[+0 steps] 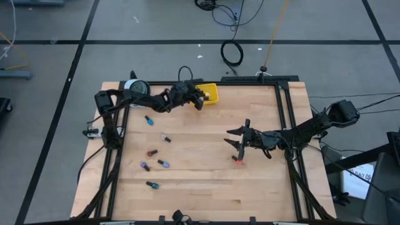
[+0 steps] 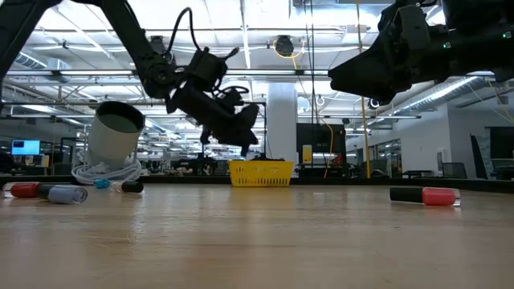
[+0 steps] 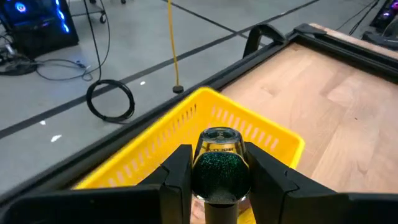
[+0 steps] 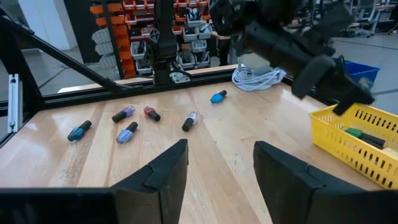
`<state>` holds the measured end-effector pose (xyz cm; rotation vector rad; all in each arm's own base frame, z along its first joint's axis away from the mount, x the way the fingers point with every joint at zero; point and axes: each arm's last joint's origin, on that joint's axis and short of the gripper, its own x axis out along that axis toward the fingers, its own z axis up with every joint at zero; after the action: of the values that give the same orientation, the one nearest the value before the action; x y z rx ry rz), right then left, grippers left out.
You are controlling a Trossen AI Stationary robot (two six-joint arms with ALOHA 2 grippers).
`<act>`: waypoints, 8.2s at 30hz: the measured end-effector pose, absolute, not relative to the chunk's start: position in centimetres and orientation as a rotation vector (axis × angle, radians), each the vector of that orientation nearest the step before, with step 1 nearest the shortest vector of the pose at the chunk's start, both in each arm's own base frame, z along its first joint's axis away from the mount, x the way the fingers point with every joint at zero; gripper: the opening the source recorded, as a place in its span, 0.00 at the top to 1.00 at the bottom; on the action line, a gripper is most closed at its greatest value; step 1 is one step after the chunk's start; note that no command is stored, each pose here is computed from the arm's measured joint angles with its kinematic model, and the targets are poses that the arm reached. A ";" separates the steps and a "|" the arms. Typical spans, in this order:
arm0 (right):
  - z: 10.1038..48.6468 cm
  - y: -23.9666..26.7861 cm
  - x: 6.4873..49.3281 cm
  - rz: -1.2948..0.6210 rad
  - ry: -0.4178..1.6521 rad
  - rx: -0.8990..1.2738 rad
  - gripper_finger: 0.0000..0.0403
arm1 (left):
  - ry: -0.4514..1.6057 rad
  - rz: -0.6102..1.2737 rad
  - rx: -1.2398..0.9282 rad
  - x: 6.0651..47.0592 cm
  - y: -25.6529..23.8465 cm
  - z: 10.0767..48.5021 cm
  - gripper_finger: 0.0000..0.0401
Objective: Pick & Place Nail Polish
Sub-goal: Put the dark green nail polish bottle into the yellow bin, then put the pink nail polish bottle into the yellow bin
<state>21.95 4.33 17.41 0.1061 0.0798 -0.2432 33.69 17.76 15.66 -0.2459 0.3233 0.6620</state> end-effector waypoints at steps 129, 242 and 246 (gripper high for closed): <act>17.3 7.1 19.9 -0.353 0.382 -0.423 0.74 | 0.302 0.604 -0.340 35.0 16.7 13.8 0.33; 19.3 4.5 21.1 -0.306 0.289 -0.587 0.74 | 0.098 0.103 -0.582 39.2 1.2 22.0 0.33; 19.3 4.5 21.2 -0.307 0.289 -0.586 0.74 | 0.137 0.109 -0.571 39.8 1.0 22.7 0.33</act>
<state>21.15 4.47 19.34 -0.5864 0.2890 -0.3075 39.80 1.00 22.70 -0.5712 0.1368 0.1086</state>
